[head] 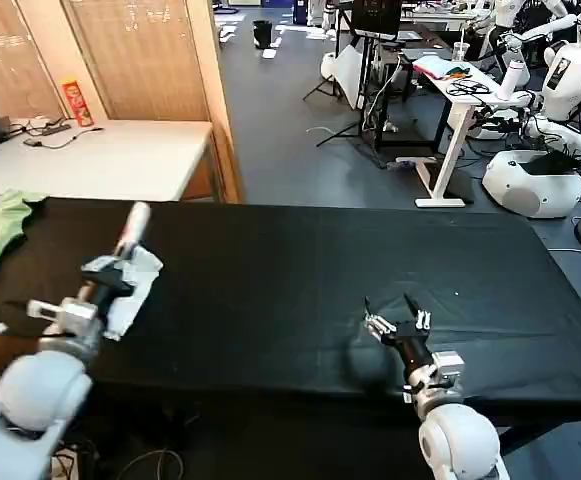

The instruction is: Fold and organize the clothes.

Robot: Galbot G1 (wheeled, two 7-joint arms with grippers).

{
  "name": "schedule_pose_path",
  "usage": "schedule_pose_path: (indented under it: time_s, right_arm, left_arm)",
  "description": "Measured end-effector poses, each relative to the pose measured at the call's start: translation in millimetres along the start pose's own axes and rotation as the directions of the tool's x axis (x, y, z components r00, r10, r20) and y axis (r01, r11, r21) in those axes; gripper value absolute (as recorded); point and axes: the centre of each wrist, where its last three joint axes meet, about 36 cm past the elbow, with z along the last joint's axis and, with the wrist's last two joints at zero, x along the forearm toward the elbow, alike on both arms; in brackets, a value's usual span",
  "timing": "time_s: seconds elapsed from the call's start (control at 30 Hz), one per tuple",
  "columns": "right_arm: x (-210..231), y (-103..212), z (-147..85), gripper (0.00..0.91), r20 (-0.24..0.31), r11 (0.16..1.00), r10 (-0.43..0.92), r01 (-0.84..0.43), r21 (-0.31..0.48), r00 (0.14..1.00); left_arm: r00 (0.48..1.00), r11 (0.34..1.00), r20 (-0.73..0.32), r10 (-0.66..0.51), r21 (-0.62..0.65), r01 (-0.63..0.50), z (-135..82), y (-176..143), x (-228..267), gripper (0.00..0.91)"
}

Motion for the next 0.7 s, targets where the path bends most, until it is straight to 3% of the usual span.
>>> schedule_pose_path:
  time_s: [0.17,0.2,0.43,0.7]
  right_arm:
    - [7,1,4,0.878,-0.016,1.000,-0.005,0.005,-0.006,1.000]
    - [8,2,4,0.878,-0.020,1.000,-0.010,0.010,-0.010,1.000]
    - [13,8,7,0.878,-0.094,0.994,-0.089,0.083,-0.068,0.992]
    - [4,26,9,0.878,-0.184,0.978,-0.179,0.154,-0.141,0.967]
  left_arm:
    - [0.992,0.984,-0.038,0.119,0.135,-0.113,13,-67,-1,0.000]
    - [0.988,0.977,-0.045,0.145,0.164,-0.135,15,-81,-2,0.878]
    - [0.948,0.909,0.070,0.311,0.270,-0.318,1,-151,3,0.878]
    - [0.905,0.882,0.234,0.354,0.237,-0.406,-5,-157,6,0.878]
